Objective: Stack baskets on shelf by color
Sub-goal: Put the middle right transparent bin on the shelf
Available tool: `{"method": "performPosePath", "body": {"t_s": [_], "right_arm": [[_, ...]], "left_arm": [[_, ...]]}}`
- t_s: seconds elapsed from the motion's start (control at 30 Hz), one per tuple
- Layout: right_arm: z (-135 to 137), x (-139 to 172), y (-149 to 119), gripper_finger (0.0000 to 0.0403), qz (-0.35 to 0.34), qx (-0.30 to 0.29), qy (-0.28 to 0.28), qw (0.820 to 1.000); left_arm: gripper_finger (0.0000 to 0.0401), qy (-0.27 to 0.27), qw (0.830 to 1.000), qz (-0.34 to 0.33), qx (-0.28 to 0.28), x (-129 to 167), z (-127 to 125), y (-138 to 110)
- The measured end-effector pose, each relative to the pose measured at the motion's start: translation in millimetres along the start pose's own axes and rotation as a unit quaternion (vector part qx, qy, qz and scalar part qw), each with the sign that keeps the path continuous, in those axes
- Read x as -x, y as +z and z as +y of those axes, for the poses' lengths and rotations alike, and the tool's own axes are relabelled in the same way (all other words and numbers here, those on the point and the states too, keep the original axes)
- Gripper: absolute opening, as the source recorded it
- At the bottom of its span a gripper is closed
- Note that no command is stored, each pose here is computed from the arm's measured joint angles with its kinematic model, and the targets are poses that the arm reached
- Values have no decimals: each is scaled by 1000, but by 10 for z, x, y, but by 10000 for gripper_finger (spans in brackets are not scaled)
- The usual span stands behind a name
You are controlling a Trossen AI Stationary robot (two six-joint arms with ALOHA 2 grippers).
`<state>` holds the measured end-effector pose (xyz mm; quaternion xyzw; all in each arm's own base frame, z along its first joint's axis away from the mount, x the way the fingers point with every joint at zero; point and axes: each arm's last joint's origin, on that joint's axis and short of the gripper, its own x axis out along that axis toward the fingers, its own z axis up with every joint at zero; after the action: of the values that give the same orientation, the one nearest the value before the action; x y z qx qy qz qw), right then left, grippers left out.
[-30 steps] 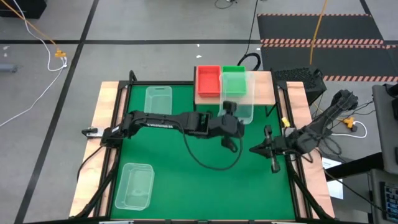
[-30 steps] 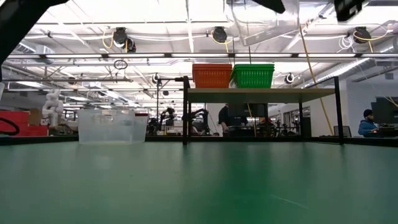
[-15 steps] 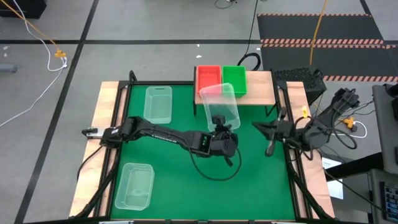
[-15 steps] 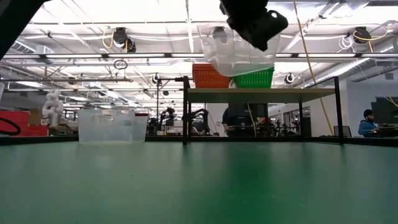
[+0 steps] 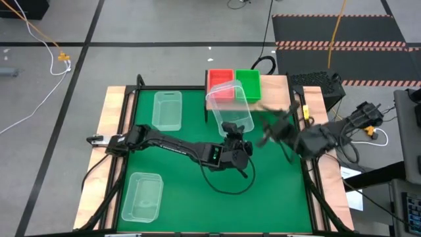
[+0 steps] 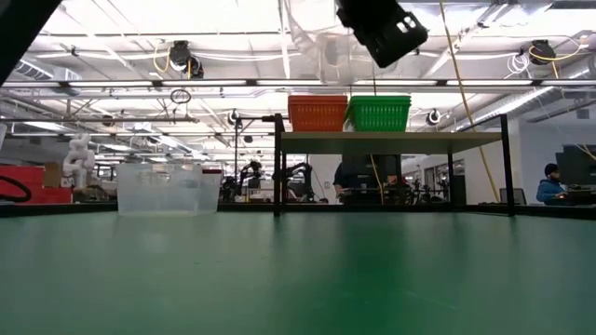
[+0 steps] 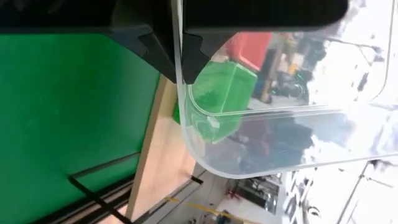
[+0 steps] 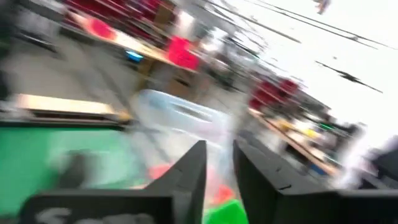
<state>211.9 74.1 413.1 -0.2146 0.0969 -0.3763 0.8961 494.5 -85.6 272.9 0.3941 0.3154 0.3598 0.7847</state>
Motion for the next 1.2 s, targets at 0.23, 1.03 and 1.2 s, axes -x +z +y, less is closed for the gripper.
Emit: {"method": "performPosePath", "body": {"t_s": [0.23,1.03,1.2], "right_arm": [[-254,-120,271,157,2,-16,-33,999],[-331,-692,-184,163,179,-94,11,979],[-399,-774,-231,81,198,-114,52,972]], "left_arm": [[1,1,998,-16,-61,102,-23,55],[2,15,998,-32,-52,86,27,121],[8,6,999,-37,-39,93,10,119]]}}
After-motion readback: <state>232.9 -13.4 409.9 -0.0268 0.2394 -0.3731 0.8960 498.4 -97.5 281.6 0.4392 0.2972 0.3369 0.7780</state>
